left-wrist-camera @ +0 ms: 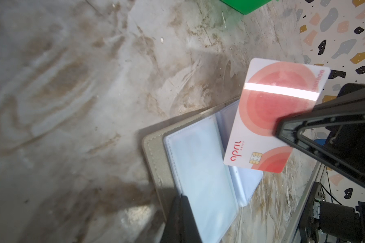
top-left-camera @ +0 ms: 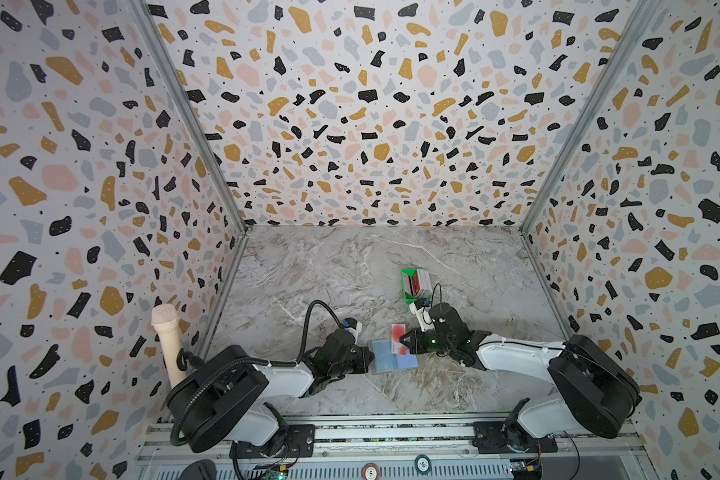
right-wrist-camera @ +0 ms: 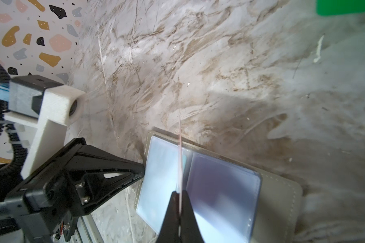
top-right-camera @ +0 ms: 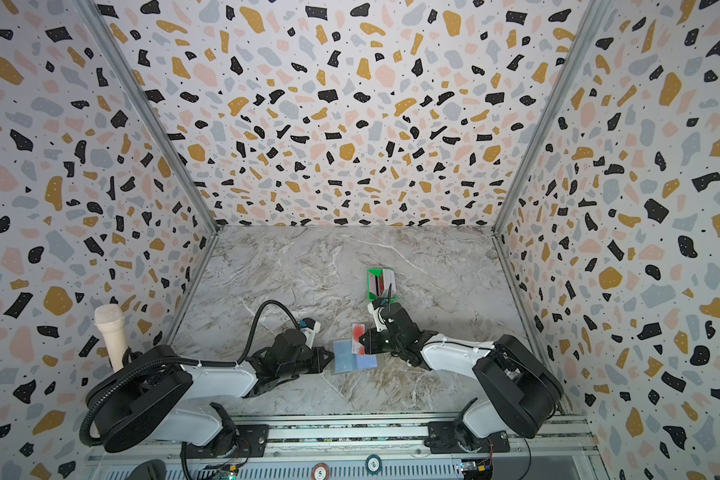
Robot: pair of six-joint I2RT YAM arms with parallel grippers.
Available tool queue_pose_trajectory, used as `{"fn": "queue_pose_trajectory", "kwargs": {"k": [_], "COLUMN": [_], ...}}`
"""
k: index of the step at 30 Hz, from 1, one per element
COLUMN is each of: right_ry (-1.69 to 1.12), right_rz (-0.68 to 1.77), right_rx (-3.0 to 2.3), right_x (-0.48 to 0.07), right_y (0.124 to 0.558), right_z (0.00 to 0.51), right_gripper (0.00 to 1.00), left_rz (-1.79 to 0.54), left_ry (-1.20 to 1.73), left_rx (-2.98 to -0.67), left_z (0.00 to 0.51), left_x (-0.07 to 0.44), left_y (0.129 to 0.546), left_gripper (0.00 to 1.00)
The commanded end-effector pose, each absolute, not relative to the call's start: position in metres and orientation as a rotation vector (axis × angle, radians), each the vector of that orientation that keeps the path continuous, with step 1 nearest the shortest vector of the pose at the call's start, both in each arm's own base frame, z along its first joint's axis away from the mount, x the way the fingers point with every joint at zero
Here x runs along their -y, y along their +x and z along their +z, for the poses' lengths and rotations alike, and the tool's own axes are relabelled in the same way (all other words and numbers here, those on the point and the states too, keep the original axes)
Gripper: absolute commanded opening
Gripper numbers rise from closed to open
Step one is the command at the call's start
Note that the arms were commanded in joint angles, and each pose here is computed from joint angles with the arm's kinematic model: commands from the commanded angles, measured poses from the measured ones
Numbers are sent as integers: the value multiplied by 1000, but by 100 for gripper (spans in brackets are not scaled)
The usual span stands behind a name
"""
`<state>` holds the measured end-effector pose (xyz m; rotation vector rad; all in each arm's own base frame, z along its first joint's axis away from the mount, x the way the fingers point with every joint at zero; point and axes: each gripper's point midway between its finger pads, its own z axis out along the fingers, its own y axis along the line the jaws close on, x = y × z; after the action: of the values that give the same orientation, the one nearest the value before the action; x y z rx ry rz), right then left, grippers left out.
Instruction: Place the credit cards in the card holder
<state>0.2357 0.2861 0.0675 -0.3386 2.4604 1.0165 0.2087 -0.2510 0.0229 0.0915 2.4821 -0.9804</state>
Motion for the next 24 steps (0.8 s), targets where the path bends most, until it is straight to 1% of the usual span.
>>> {"fn": "queue_pose_trajectory", "kwargs": {"k": [1, 7, 16, 24], "right_ry": [-350, -338, -282, -255], "right_rz": [1015, 1030, 1210, 1266], "right_rx": [-2456, -2483, -2457, -2494], "right_x": [-289, -290, -292, -289], "right_y": [239, 233, 214, 204], "right_z": [71, 64, 76, 72], "right_gripper": [0, 0, 0, 0], "left_rz": [-972, -973, -975, -983], "left_ry": [115, 117, 109, 105], "left_rx": [-2486, -2492, -2498, -2503], "left_z": [21, 20, 19, 18], "left_x": [252, 253, 252, 252], "left_y": [209, 208, 207, 206], "left_gripper": [0, 0, 0, 0]}}
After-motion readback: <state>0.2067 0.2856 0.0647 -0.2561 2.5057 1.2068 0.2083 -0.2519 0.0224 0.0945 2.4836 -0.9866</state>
